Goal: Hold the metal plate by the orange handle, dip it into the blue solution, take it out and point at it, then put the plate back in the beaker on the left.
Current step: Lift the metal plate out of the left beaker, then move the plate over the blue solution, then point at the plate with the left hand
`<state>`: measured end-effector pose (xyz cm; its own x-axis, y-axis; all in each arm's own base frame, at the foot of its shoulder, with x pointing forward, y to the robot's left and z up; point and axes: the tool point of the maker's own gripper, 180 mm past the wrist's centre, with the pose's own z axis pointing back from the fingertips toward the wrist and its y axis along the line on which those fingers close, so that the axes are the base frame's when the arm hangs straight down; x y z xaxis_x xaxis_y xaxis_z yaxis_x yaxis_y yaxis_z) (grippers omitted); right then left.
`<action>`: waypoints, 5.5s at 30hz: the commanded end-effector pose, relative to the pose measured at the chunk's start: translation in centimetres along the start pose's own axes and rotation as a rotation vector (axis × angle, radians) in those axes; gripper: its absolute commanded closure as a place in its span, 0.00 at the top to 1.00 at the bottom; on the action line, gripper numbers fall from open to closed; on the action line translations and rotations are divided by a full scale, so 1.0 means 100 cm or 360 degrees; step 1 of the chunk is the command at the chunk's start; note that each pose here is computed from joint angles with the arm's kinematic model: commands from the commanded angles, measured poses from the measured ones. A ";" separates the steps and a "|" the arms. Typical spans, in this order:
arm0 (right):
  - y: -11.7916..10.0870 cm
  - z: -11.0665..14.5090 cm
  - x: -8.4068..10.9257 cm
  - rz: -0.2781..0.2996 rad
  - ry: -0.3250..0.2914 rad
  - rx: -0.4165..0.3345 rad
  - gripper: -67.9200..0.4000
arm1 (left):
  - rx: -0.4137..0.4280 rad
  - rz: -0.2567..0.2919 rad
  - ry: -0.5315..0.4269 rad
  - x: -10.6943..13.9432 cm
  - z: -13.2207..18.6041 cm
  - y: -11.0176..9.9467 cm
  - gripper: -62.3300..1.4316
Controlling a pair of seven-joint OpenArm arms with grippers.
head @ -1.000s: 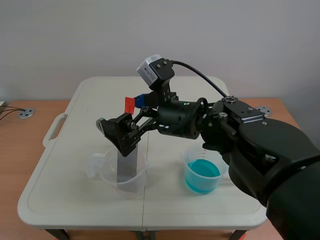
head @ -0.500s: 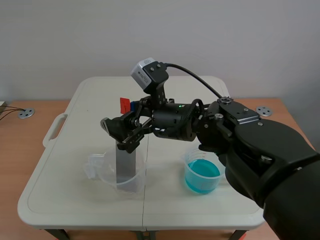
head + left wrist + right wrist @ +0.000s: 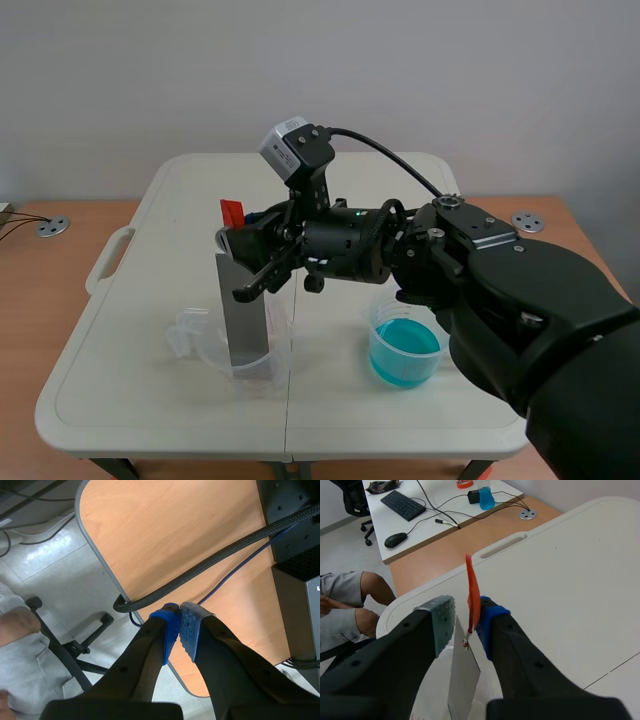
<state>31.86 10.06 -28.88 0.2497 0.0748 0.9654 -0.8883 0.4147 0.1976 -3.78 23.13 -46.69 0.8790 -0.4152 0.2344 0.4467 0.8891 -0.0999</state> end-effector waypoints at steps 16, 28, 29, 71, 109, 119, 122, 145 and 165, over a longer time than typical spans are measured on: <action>0.005 -0.003 0.022 0.0019 -0.0128 0.0042 0.02 | -0.0012 0.0015 -0.0017 0.002 0.002 -0.004 0.09; 0.034 0.003 0.040 0.0174 -0.0203 0.0091 0.02 | -0.0012 0.0018 -0.0018 0.002 0.002 -0.004 0.09; 0.037 0.004 0.041 0.0202 -0.0198 0.0094 0.02 | -0.0012 0.0018 -0.0017 0.002 0.002 -0.004 0.09; 0.052 0.156 0.150 0.0725 -0.0470 -0.0079 0.02 | 0.0586 -0.0309 -0.1173 0.298 0.107 0.130 0.09; 0.010 0.199 0.144 0.0633 -0.0361 -0.0235 0.02 | -0.0235 -0.1004 -0.1484 0.441 0.066 -0.073 0.09; 0.011 0.199 0.144 0.0630 -0.0364 -0.0234 0.02 | -0.0316 -0.1097 -0.1481 0.454 0.058 -0.101 0.09; 0.011 0.199 0.144 0.0630 -0.0363 -0.0234 0.02 | -0.0353 -0.1126 -0.1529 0.457 0.062 -0.110 0.09; 0.011 0.198 0.144 0.0620 -0.0375 -0.0240 0.02 | -0.0365 -0.1126 -0.1624 0.462 0.073 -0.110 0.09; 0.010 0.198 0.144 0.0618 -0.0375 -0.0241 0.02 | 0.0599 -0.0832 -0.1193 0.329 0.113 0.088 0.09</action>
<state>27.16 -6.72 -12.42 -0.1737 0.0821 0.9814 -0.8231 0.5351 -0.1904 27.73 19.53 -28.42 0.1791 -0.6669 0.7233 0.5434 0.6800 0.4923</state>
